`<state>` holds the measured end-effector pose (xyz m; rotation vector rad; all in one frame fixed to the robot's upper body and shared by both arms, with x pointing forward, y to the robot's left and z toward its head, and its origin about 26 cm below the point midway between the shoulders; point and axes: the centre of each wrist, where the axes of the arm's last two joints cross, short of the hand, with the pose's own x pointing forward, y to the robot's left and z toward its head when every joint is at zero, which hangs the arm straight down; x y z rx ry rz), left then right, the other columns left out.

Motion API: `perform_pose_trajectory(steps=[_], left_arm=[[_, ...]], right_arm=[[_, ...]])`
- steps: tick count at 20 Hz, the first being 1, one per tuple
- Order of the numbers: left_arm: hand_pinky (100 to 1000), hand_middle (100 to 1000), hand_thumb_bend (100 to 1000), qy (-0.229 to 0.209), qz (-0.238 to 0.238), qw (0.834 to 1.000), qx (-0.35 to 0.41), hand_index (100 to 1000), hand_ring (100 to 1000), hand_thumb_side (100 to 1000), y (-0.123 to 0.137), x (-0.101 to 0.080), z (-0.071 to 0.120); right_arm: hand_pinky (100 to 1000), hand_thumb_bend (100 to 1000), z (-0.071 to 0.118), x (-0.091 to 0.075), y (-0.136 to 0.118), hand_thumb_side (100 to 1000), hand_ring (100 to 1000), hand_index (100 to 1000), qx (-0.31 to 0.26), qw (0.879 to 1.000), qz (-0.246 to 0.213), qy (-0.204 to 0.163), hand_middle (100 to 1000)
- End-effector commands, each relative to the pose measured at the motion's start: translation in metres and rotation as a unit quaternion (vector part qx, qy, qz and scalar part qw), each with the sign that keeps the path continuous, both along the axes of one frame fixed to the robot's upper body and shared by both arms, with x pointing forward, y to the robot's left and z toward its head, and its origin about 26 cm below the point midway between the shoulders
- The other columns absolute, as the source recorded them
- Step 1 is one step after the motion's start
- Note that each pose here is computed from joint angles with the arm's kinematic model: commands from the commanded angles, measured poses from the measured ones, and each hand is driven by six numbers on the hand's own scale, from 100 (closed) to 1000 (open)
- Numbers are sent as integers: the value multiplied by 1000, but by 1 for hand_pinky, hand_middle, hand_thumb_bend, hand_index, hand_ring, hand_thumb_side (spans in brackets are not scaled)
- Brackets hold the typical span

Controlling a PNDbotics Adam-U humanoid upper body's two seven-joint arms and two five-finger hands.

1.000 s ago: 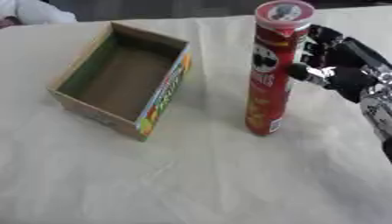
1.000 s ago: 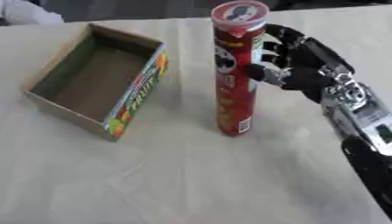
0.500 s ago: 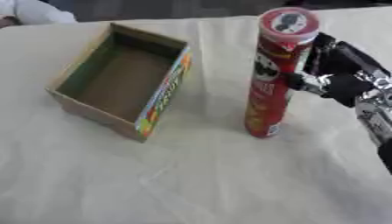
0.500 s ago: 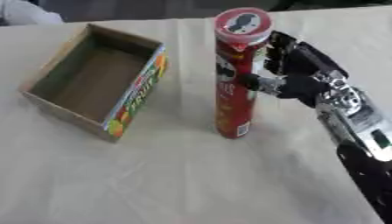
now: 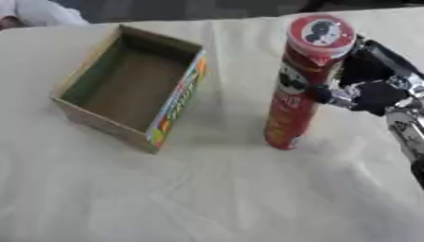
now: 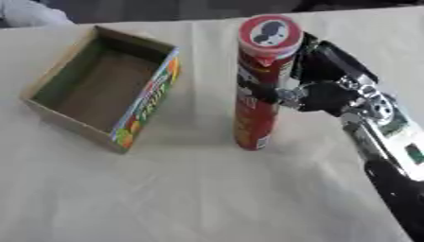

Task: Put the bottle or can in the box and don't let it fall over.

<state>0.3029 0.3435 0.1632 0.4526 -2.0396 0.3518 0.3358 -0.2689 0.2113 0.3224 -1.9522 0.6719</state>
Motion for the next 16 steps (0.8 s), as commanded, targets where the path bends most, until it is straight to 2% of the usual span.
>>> perform_pose_trajectory(steps=[1,11,13,14,15,16], left_arm=[[890,513,100,-14,-2,1000,7,671,742,638,1,0,10],[888,509,100,-15,-5,1000,5,669,740,641,1,0,10],[887,508,100,-14,-5,1000,5,669,740,642,1,0,9],[887,507,100,-14,-5,1000,4,669,740,642,1,0,9],[887,507,100,-14,-5,1000,4,668,740,642,1,0,9],[888,507,100,-14,-5,1000,4,668,739,643,1,0,9]], right_arm=[[881,627,6,2,4,164,905,876,-8,1000,11,-5,1000],[820,631,-1,12,17,136,844,853,-12,999,40,24,1000],[781,643,-2,12,18,100,817,836,-11,999,45,28,970],[732,649,-3,11,19,100,777,809,-11,998,47,31,927],[704,635,-4,10,18,100,758,796,-11,998,49,33,907],[638,604,-4,9,18,100,721,767,-10,998,50,36,868]])
